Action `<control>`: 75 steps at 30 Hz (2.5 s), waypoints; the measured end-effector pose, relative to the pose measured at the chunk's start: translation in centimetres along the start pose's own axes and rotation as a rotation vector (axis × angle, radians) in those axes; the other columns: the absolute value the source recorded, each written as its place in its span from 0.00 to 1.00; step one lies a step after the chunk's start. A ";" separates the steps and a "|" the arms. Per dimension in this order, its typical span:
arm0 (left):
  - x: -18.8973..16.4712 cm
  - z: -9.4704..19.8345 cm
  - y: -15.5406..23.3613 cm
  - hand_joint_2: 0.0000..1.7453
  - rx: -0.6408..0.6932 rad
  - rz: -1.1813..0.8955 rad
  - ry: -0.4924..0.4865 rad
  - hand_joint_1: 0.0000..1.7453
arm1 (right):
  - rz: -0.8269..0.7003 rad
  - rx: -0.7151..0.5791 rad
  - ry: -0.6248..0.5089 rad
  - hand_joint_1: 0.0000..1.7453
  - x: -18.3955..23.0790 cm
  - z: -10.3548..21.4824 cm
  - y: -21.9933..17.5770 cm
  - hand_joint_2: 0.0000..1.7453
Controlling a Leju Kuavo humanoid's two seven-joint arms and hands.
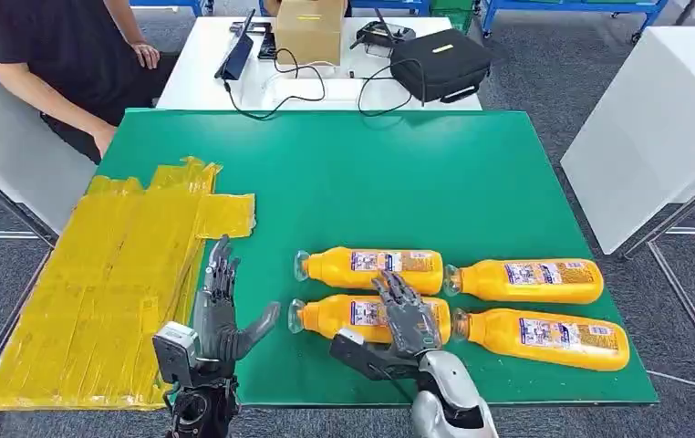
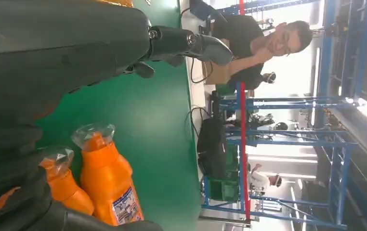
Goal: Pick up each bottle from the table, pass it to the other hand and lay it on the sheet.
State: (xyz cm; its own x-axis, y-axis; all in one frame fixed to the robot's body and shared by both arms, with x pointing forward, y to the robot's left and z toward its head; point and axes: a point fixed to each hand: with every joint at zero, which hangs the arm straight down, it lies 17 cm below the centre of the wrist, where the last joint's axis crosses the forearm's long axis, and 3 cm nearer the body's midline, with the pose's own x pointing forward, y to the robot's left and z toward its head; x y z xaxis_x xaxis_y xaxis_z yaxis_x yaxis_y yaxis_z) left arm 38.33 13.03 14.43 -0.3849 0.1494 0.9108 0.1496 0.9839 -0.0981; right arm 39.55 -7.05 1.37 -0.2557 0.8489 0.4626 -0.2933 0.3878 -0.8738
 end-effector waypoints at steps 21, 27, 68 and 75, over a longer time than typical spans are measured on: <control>0.1 -0.6 0.0 1.00 -0.005 0.007 0.001 0.00 | -0.004 0.044 0.025 1.00 0.7 3.2 0.6 1.00; 0.1 -0.5 0.3 1.00 0.005 0.019 0.004 0.00 | 0.021 0.065 0.051 1.00 -1.1 4.0 1.2 1.00; 1.5 -1.4 0.5 1.00 0.013 0.031 -0.048 0.00 | -0.352 0.026 -0.173 1.00 0.9 0.7 -1.0 1.00; 0.7 -0.3 0.8 1.00 0.028 0.026 -0.017 0.00 | -0.533 -0.101 -0.303 1.00 4.5 2.9 -5.4 1.00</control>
State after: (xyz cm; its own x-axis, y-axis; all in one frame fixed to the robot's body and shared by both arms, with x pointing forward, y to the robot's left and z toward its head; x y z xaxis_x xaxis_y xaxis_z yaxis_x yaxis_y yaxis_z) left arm 38.44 13.90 15.06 -0.3971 0.1765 0.9006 0.1339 0.9820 -0.1334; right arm 37.31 -6.35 8.58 -0.3527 0.3954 0.8481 -0.3674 0.7750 -0.5141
